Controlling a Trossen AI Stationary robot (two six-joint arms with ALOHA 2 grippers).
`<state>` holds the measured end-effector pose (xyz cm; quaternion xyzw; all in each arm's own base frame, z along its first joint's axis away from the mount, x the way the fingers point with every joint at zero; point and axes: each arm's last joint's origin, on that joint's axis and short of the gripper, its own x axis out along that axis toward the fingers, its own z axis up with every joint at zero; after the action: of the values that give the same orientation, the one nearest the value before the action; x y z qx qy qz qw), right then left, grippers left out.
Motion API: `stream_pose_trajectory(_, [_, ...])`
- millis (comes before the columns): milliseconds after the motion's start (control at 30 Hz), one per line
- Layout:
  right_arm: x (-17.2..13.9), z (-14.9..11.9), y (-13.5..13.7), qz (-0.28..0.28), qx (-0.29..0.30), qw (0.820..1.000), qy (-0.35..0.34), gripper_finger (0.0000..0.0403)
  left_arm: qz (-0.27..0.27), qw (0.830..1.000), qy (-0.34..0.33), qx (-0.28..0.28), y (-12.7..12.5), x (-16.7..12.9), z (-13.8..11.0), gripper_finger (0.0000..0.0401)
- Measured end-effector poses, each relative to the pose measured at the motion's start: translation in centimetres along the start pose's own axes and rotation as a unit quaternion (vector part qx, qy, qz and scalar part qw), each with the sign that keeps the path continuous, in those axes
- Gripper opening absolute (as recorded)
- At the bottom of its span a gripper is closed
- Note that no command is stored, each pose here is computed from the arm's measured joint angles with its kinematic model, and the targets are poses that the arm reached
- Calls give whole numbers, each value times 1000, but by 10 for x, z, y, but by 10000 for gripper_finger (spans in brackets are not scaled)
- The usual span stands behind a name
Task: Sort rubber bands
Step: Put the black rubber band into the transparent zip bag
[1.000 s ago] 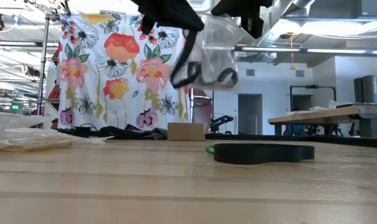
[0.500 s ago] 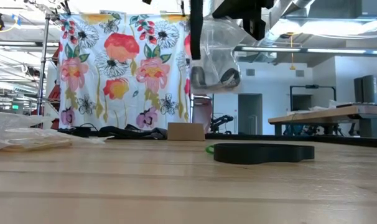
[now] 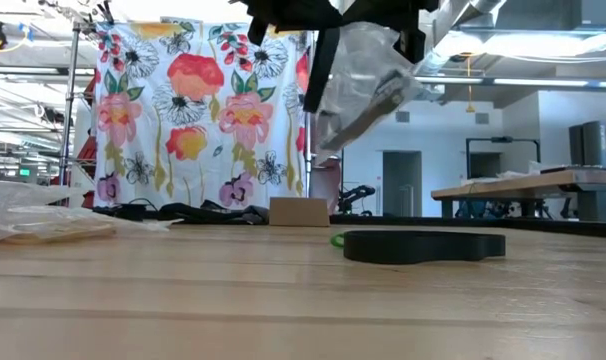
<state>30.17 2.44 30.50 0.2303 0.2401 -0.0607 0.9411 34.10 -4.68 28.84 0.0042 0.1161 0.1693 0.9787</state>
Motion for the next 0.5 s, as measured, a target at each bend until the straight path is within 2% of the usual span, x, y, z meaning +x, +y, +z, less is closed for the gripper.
stream_pose_trajectory(500, [0, 5, -4, -42, 4, 998, -37, 0, 31, 999, 3, 16, -2, -2, -2, 0])
